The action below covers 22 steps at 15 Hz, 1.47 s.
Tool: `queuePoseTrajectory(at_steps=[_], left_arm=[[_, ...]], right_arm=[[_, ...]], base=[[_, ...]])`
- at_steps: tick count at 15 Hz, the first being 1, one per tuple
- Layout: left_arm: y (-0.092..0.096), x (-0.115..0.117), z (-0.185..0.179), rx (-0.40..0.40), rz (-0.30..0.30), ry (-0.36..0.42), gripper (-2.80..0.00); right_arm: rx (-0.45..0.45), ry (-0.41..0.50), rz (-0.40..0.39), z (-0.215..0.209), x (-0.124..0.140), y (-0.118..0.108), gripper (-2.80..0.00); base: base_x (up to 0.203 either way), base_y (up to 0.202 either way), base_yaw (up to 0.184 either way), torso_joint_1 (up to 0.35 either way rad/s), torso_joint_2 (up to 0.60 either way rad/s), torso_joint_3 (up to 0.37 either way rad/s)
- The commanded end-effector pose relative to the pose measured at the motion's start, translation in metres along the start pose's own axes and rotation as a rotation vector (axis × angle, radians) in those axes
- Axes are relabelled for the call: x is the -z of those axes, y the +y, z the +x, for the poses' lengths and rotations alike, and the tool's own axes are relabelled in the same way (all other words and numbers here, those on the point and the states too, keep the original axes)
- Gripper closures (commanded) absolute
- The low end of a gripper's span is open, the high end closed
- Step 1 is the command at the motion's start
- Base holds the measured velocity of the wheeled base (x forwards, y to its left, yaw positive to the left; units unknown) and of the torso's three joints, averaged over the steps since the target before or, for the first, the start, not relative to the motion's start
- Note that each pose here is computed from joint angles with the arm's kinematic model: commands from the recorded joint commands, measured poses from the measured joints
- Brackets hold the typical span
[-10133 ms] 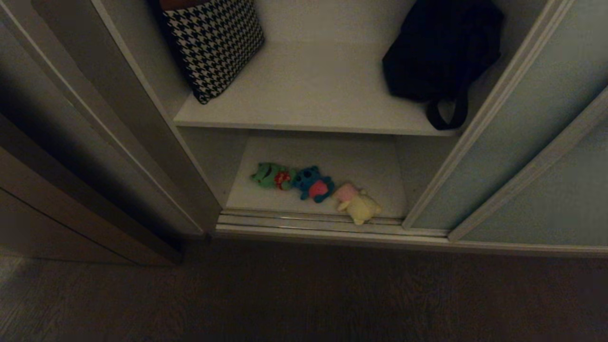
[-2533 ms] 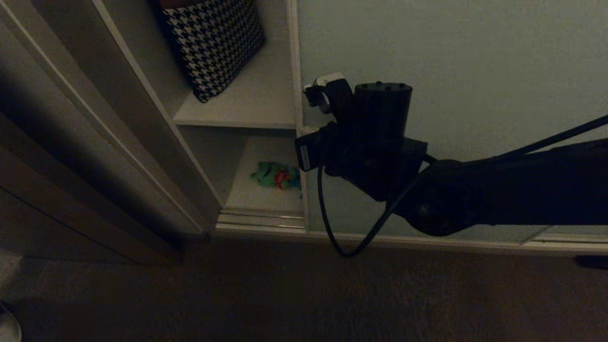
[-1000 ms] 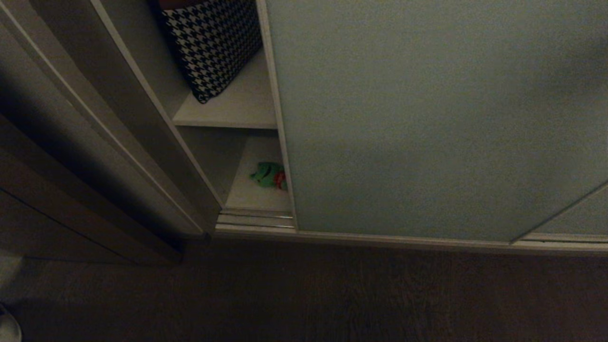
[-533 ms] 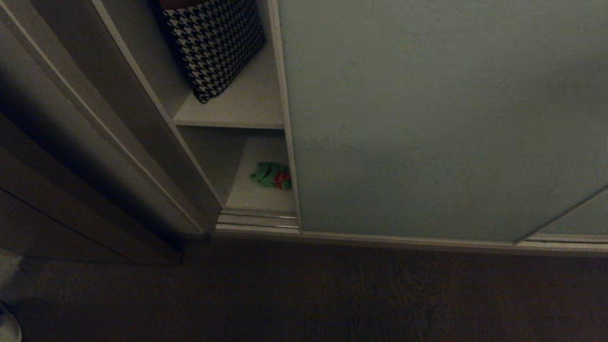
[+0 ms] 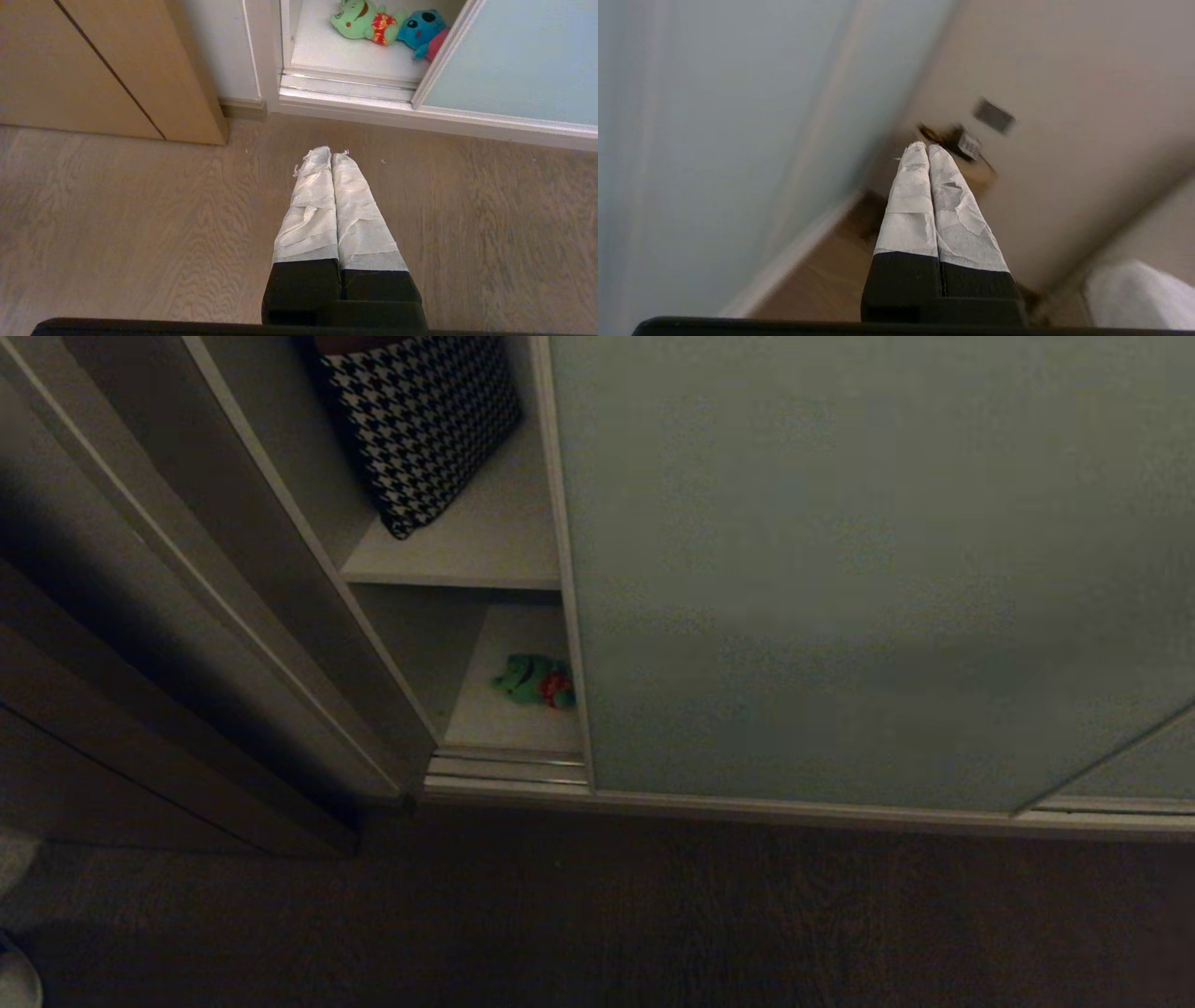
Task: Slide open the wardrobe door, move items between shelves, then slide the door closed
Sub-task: Close the door
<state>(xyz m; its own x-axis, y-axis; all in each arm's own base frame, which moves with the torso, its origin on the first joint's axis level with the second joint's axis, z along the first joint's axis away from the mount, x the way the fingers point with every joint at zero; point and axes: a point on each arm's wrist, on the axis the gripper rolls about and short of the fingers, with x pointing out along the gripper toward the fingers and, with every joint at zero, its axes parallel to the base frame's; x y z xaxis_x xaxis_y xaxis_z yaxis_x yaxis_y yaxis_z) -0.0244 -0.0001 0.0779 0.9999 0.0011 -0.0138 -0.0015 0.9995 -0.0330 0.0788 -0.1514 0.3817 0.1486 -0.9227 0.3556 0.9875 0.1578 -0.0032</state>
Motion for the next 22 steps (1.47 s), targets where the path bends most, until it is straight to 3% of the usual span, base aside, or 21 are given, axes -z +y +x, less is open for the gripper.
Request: queuePoseTrajectory(at_steps=[1, 4, 9, 12, 22], left_arm=[[0.0, 0.0, 0.0, 0.0, -0.001, 0.0, 0.0], [0.0, 0.0, 0.0, 0.0, -0.001, 0.0, 0.0], [0.0, 0.0, 0.0, 0.0, -0.001, 0.0, 0.0], [0.0, 0.0, 0.0, 0.0, -0.001, 0.0, 0.0], [0.0, 0.0, 0.0, 0.0, -0.001, 0.0, 0.0]], right_arm=[[0.038, 0.095, -0.039, 0.039, 0.037, 0.002, 0.0], [-0.053, 0.144, -0.011, 0.068, 0.069, 0.019, 0.0], [-0.351, 0.177, 0.243, 0.104, 0.101, 0.059, 0.0], [-0.394, 0.183, 0.364, 0.127, 0.106, 0.07, 0.0], [-0.689, 0.406, 0.694, 0.137, 0.136, 0.086, 0.0]], base=[[0.0, 0.0, 0.0, 0.0, 0.0, 0.0], [0.0, 0.0, 0.0, 0.0, 0.0, 0.0], [0.0, 0.0, 0.0, 0.0, 0.0, 0.0], [0.0, 0.0, 0.0, 0.0, 0.0, 0.0], [0.0, 0.0, 0.0, 0.0, 0.0, 0.0]])
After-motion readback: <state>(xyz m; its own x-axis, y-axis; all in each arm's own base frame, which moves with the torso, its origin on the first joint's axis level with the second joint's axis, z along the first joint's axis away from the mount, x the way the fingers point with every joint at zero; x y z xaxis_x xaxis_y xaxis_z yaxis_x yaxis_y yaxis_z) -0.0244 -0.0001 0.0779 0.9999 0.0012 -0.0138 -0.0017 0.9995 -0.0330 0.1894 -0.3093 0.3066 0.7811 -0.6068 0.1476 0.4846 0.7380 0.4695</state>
